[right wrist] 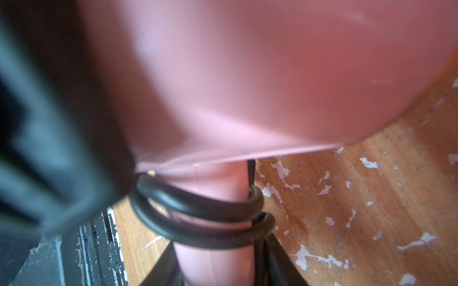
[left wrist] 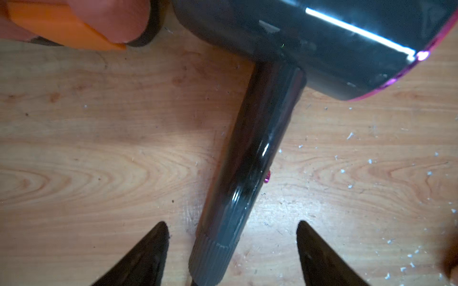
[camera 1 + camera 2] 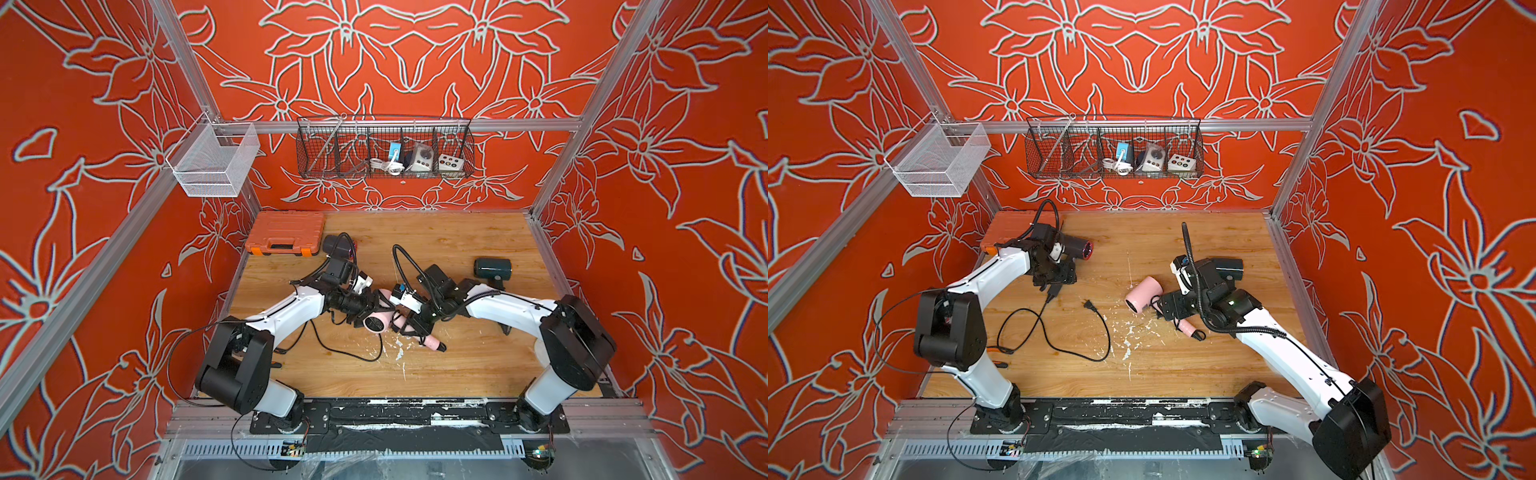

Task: Wrap the cord around the hair dryer
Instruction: Place the hair dryer at the center of the board.

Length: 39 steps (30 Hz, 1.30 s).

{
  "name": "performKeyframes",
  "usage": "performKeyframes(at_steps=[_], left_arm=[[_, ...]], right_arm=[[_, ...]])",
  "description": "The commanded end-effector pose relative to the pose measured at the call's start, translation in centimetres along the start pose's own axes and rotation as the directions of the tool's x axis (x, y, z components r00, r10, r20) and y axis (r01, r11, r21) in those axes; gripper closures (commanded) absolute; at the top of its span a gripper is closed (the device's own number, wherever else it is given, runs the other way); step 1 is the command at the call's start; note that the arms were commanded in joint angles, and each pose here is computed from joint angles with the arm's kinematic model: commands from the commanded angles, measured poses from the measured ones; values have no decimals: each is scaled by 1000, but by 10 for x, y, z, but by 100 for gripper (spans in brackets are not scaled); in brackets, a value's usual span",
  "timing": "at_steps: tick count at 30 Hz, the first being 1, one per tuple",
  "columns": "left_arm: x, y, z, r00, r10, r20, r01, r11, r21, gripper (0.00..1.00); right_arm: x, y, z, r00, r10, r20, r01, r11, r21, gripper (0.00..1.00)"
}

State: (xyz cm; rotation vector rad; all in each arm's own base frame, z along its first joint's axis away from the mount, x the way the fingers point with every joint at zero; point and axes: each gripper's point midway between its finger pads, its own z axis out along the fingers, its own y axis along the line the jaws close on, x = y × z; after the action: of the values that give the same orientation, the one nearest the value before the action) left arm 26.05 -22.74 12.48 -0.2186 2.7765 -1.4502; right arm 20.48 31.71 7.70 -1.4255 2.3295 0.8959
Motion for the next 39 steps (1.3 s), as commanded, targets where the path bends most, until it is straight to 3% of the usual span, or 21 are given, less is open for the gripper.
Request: performKeyframes(at_steps=[1,8,16,22,32,34,36,39], left_arm=[[-27,-65,-17,971,207,116,-224,961,160,19],[-33,-66,-17,968,206,144,-228,961,157,5],[-35,-52,-18,965,194,176,-213,973,92,0],[-35,-47,-22,957,202,209,-218,974,58,0],[-31,-47,-26,953,213,217,-228,972,48,0],[-30,-46,-27,952,215,217,-230,972,45,0],[-29,-45,-27,951,218,217,-233,972,43,0],[-28,-45,-27,952,220,214,-234,971,46,0]], right_arm=[[17,19,1,998,53,-26,-56,992,-111,100],[32,-3,-5,987,160,-31,-162,984,-77,100],[47,-42,-16,957,285,-51,-278,953,120,100],[58,-69,-24,930,363,-62,-329,896,300,100],[82,-118,-36,862,502,-68,-388,741,548,100],[88,-122,-41,852,521,-51,-401,713,576,96],[90,-125,-47,847,531,-27,-414,690,593,83],[88,-127,-55,849,528,0,-419,673,610,43]])
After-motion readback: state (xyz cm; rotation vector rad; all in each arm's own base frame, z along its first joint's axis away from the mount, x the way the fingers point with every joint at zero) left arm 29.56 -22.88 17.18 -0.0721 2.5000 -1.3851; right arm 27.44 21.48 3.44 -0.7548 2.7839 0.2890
